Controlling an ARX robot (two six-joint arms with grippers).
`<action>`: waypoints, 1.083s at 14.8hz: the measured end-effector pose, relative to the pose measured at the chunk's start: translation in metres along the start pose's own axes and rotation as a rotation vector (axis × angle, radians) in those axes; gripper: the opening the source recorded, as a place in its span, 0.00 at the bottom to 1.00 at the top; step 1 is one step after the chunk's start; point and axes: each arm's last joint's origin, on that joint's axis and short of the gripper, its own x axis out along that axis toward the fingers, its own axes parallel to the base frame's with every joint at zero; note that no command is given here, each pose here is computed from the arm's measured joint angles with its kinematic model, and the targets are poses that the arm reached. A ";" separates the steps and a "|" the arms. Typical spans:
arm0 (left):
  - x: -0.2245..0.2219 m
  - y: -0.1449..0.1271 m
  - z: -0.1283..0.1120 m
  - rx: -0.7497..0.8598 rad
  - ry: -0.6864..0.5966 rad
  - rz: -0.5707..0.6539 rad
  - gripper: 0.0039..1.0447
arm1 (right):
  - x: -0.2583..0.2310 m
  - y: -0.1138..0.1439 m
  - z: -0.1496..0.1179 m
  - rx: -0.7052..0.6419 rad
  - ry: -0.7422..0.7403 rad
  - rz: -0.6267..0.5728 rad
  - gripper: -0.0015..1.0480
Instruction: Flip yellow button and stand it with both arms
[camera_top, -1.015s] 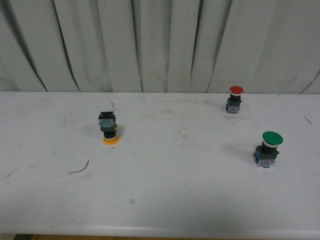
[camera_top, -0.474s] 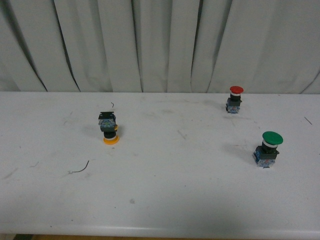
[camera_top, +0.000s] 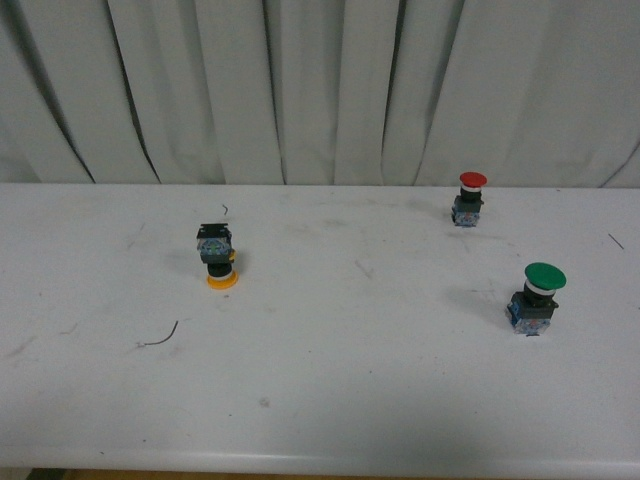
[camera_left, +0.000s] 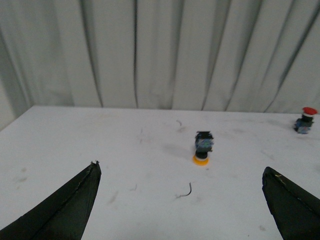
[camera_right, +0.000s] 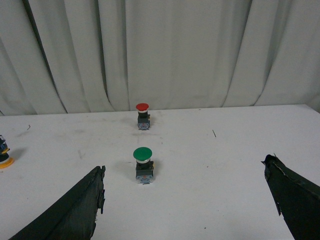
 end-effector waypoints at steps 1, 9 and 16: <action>0.000 -0.003 0.000 -0.050 0.167 0.086 0.94 | 0.000 0.000 0.000 0.001 0.000 -0.002 0.94; 0.032 -0.008 0.022 -0.157 0.115 0.089 0.94 | 0.000 0.000 0.000 0.000 0.000 0.000 0.94; 0.302 -0.071 -0.013 0.016 0.458 -0.144 0.94 | 0.000 0.000 0.000 0.000 0.000 0.000 0.94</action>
